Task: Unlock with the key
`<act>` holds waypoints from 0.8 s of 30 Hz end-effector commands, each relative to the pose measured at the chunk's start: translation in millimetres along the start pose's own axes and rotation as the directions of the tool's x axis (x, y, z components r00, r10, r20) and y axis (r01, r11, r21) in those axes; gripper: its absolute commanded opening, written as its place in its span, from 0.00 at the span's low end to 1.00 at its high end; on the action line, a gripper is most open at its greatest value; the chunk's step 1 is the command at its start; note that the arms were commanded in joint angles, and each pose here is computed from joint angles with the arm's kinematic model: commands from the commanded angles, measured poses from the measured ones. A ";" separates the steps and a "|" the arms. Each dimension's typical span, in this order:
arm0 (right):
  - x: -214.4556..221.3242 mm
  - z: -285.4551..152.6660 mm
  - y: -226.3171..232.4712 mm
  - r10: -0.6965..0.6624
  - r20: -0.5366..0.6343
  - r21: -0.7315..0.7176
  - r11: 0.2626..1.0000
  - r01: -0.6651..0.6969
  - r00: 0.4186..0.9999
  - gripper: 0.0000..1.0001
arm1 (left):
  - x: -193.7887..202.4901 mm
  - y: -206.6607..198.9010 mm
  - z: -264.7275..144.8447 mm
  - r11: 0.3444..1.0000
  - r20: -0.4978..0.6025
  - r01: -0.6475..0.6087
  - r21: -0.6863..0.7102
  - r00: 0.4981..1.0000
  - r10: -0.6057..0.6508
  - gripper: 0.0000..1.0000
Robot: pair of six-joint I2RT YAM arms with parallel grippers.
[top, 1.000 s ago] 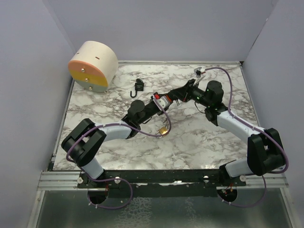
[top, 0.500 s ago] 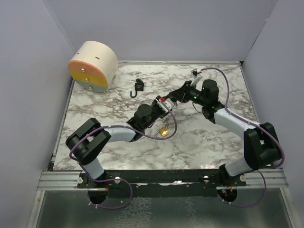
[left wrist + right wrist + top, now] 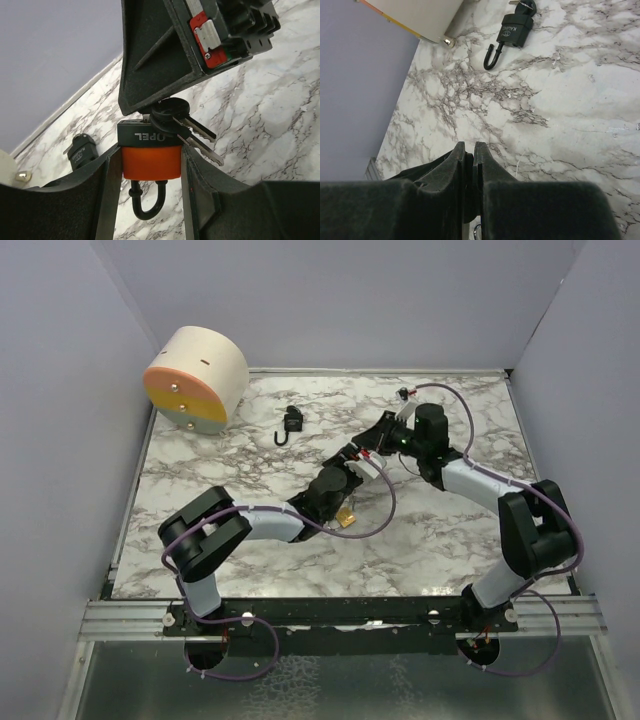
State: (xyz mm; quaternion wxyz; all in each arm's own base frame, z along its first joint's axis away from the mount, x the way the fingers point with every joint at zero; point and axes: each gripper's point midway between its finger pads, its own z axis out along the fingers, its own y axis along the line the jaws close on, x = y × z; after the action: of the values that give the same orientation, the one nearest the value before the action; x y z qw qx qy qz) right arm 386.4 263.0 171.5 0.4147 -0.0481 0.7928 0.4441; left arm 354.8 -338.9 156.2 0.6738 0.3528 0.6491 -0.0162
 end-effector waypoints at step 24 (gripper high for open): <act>-63.8 -52.8 9.5 -0.061 0.229 0.106 0.994 0.038 0.971 0.60 | -60.8 10.6 26.2 0.953 0.059 0.302 0.025 0.951 -0.303 0.00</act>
State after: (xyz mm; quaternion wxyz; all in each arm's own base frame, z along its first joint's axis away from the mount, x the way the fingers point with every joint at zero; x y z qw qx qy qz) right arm 381.9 239.8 221.8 0.4852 -0.0247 0.7601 0.4315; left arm 369.0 -365.3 185.6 0.6738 0.2853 0.6774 -0.0754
